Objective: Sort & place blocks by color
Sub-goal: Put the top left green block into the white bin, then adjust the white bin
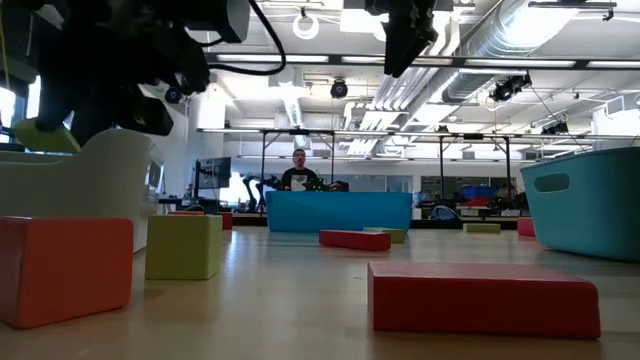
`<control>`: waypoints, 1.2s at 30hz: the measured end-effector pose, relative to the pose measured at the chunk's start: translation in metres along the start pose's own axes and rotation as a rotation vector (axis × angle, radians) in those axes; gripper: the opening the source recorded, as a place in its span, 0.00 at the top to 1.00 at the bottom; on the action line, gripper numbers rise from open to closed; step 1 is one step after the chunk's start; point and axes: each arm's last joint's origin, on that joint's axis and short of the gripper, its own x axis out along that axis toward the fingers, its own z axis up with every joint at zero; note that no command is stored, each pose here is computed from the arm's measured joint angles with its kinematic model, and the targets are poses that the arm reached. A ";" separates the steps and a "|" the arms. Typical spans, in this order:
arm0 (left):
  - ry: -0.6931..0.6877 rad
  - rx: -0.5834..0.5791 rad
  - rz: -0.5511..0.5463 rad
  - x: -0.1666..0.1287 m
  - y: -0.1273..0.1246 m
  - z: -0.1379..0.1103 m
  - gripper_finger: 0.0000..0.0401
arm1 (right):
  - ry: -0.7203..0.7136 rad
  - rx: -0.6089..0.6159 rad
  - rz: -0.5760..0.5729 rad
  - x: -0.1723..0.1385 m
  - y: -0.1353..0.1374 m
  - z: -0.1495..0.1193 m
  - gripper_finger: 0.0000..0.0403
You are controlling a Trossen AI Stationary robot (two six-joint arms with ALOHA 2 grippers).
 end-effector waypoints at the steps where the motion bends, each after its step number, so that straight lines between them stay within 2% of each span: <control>1: -0.001 -0.004 0.001 0.000 0.000 0.000 0.71 | 0.000 0.000 0.000 0.000 0.000 0.000 0.54; 16: 0.003 -0.134 -0.002 -0.001 0.000 -0.001 0.47 | -0.003 -0.005 0.000 0.000 0.000 0.000 0.54; 19: 0.028 -0.161 -0.041 0.000 -0.002 -0.003 0.44 | -0.003 -0.006 0.000 0.000 0.000 0.000 0.54; 26: 0.063 -0.134 -0.044 0.006 -0.012 -0.007 0.44 | -0.004 -0.006 0.000 0.000 0.000 0.000 0.54; 36: 0.165 -0.222 0.008 0.032 -0.003 -0.023 0.48 | -0.003 -0.002 0.000 0.000 0.000 0.000 0.54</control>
